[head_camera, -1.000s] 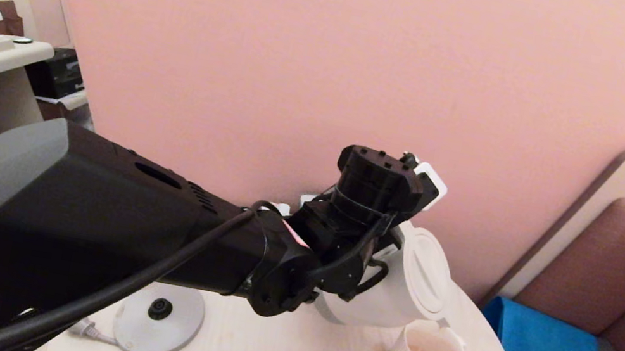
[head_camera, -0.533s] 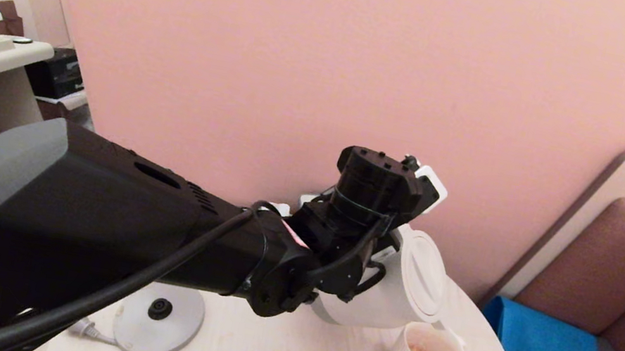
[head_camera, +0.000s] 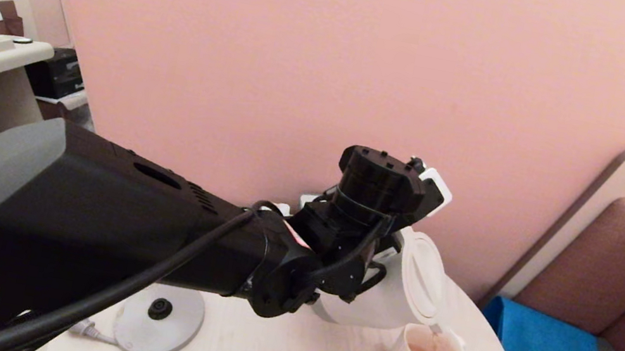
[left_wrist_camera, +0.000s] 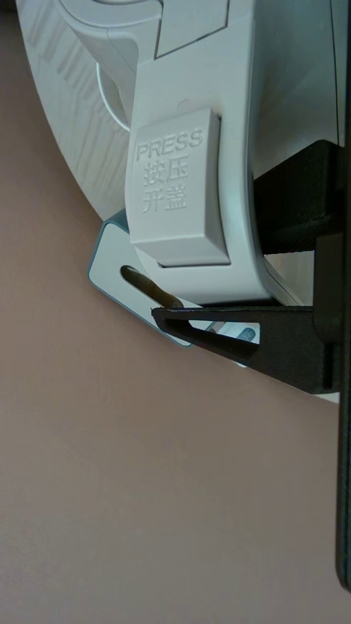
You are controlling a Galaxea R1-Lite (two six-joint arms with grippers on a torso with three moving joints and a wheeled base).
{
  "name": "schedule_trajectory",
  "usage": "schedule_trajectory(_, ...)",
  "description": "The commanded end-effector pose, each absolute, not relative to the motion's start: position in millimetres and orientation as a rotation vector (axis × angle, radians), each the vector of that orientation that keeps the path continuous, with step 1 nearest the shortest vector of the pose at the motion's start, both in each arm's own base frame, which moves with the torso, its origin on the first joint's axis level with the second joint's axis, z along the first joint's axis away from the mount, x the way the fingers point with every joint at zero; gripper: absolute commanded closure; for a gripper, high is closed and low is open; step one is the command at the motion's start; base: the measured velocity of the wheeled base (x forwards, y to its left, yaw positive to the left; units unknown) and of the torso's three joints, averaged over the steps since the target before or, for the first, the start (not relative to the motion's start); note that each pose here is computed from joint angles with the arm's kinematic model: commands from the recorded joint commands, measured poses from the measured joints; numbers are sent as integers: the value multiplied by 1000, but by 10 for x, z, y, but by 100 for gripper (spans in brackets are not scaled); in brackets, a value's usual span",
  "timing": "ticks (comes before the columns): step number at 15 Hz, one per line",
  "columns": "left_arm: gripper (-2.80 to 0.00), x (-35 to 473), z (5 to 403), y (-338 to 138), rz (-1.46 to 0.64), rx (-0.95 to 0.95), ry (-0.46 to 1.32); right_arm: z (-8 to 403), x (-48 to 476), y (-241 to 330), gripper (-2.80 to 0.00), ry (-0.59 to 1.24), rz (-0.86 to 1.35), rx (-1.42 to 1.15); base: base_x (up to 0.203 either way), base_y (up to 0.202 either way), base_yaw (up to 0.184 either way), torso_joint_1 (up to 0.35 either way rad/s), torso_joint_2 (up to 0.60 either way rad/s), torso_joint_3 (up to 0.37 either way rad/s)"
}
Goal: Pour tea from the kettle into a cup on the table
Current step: Pour water into the cup
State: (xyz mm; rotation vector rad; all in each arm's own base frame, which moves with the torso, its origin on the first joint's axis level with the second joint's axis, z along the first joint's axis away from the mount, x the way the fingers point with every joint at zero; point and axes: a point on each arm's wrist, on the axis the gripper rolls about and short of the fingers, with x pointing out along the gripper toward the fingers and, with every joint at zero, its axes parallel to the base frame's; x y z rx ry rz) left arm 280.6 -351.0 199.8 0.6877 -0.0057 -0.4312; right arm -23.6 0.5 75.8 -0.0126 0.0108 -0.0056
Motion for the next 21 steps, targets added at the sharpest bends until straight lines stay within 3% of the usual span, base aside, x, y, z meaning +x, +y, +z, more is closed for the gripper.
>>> schedule_trajectory(1,0,2802,2007,-3510,-428,695,-10,758,-235,5,0,12,-5,-13,0,0,0,0,0,0)
schedule_trajectory(21,0,2821,1967,-3558,-433,753,-23,758,-235,6,0,12,-5,-12,0,0,0,0,0,0)
